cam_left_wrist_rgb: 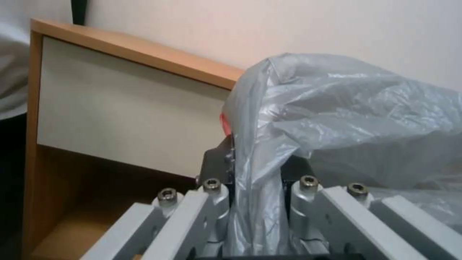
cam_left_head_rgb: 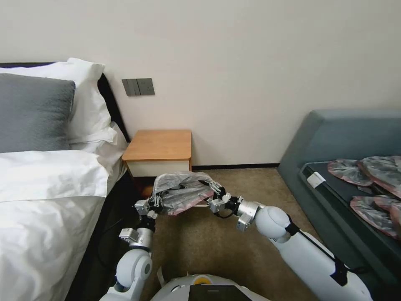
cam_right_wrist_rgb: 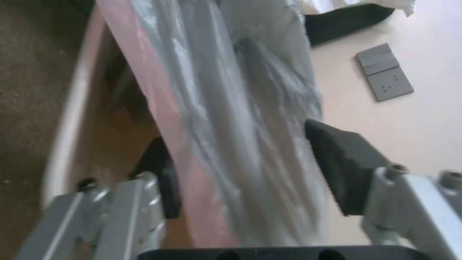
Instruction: Pick up the garbage bag from the table and place it over the trash can.
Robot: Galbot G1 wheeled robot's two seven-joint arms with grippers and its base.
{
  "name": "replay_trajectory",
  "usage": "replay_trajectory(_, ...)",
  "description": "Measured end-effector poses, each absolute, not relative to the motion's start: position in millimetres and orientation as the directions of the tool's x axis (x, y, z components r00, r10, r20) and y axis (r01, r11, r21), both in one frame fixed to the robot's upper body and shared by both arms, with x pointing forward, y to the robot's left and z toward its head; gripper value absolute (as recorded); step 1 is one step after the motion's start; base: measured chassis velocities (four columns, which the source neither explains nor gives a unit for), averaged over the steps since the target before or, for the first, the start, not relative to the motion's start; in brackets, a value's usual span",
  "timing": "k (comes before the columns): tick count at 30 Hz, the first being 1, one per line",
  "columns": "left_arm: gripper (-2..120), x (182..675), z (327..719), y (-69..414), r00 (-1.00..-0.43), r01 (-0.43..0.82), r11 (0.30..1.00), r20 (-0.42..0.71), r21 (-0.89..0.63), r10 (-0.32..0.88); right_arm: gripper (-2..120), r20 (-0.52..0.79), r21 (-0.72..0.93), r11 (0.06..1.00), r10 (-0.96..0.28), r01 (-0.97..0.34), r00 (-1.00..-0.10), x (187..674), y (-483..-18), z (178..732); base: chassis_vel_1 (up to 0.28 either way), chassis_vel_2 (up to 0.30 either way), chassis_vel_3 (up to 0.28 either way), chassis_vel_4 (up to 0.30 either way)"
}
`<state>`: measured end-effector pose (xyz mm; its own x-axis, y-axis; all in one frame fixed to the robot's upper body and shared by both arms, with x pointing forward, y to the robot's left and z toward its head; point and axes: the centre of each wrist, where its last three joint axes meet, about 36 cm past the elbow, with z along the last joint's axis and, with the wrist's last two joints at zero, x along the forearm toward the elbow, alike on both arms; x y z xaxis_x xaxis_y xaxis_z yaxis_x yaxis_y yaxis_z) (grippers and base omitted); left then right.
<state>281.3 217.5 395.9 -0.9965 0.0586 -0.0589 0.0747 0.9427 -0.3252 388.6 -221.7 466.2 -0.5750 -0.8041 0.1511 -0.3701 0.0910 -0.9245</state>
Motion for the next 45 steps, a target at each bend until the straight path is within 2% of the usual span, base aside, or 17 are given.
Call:
replay_trajectory(1,10,281.3,395.9,217.5,-0.997,0.075,0.943,-0.058,-0.325,0.059,50,0.151,-0.925,0.091,-0.804,-0.370,-0.575,388.5,-221.4,465.9,0.000,0.000,0.000,0.000)
replay_trajectory(2,10,281.3,395.9,217.5,-0.997,0.075,0.943,-0.058,-0.325,0.059,50,0.151,-0.925,0.091,-0.804,-0.370,-0.575,388.5,-221.4,465.9,0.000,0.000,0.000,0.000)
replay_trajectory(5,10,281.6,396.1,218.2,-0.997,0.074,0.943,-0.059,-0.325,0.058,36,0.151,-0.924,0.091,-0.805,-0.371,-0.574,387.8,-221.6,465.0,0.000,0.000,0.000,0.000)
replay_trajectory(7,10,281.6,396.2,218.3,-0.997,0.073,0.943,-0.059,-0.325,0.057,32,0.152,-0.924,0.091,-0.805,-0.371,-0.574,387.5,-221.8,464.8,0.000,0.000,0.000,0.000)
replay_trajectory(9,10,282.1,396.4,218.5,-0.997,0.073,0.943,-0.060,-0.325,0.057,22,0.150,-0.924,0.093,-0.805,-0.371,-0.574,386.3,-221.9,464.8,0.000,0.000,0.000,0.000)
replay_trajectory(11,10,282.4,396.6,218.5,-0.997,0.073,0.943,-0.060,-0.325,0.056,19,0.150,-0.923,0.094,-0.805,-0.372,-0.574,385.6,-221.9,464.5,0.000,0.000,0.000,0.000)
replay_trajectory(14,10,283.0,396.9,218.4,-0.997,0.071,0.943,-0.060,-0.326,0.055,3,0.148,-0.922,0.096,-0.807,-0.375,-0.572,383.0,-221.5,464.0,0.000,0.000,0.000,0.000)
replay_trajectory(29,10,284.2,397.2,221.5,-0.998,0.058,0.945,-0.054,-0.323,0.043,0,0.138,-0.885,0.144,-0.827,-0.443,-0.545,363.7,-223.3,465.5,0.000,0.000,0.000,0.000)
replay_trajectory(45,10,285.9,400.7,222.3,-0.999,0.035,0.936,-0.048,-0.351,0.020,0,0.176,-0.839,0.134,-0.850,-0.527,-0.496,335.6,-230.1,454.0,0.000,0.000,0.000,0.000)
